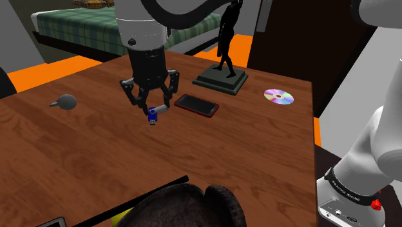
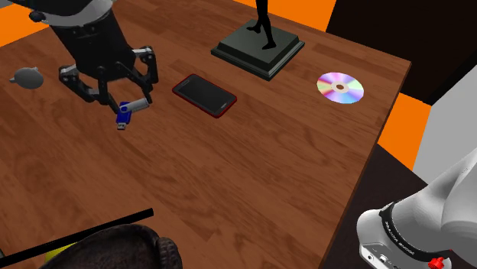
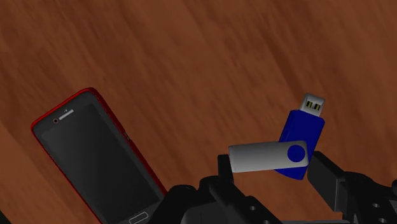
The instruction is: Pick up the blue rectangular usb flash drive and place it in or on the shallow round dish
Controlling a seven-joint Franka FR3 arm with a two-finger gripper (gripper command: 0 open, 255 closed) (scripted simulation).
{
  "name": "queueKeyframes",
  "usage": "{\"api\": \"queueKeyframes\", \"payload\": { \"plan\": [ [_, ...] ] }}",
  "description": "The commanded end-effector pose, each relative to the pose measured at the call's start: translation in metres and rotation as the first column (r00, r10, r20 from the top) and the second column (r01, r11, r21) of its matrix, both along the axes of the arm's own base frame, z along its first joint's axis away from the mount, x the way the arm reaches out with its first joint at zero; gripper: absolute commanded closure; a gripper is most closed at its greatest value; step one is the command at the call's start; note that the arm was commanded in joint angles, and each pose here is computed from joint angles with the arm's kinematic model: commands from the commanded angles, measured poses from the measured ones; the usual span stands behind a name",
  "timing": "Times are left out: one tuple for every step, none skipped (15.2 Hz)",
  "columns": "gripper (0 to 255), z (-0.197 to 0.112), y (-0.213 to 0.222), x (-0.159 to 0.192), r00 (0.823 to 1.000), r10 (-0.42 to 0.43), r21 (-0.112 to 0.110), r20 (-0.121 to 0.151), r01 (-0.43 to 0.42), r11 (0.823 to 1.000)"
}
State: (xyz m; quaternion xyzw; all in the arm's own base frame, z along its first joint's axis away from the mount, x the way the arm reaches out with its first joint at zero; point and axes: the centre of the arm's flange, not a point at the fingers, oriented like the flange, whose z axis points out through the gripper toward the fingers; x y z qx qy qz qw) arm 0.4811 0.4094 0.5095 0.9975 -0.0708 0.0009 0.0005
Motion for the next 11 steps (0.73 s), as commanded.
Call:
{"api": "queueKeyframes", "payload": {
  "plan": [
    [255, 0.01, -0.001, 0.001, 1.0, 0.0, 0.0, 0.0, 0.0, 1.0],
    [255, 0.016, -0.001, 0.001, 1.0, 0.0, 0.0, 0.0, 0.0, 1.0],
    [255, 0.021, -0.001, 0.001, 1.0, 0.0, 0.0, 0.0, 0.0, 1.0],
    [255, 0.026, -0.001, 0.001, 1.0, 0.0, 0.0, 0.0, 0.0, 1.0],
    [255, 0.031, -0.001, 0.001, 1.0, 0.0, 0.0, 0.0, 0.0, 1.0],
    [255, 0.037, -0.001, 0.001, 1.0, 0.0, 0.0, 0.0, 0.0, 1.0],
    [255, 0.042, -0.001, 0.001, 1.0, 0.0, 0.0, 0.0, 0.0, 1.0],
    [255, 0.047, -0.001, 0.001, 1.0, 0.0, 0.0, 0.0, 0.0, 1.0],
    [255, 0.052, -0.001, 0.001, 1.0, 0.0, 0.0, 0.0, 0.0, 1.0],
    [255, 0.058, -0.001, 0.001, 1.0, 0.0, 0.0, 0.0, 0.0, 1.0],
    [255, 0.063, -0.001, 0.001, 1.0, 0.0, 0.0, 0.0, 0.0, 1.0]
  ]
}}
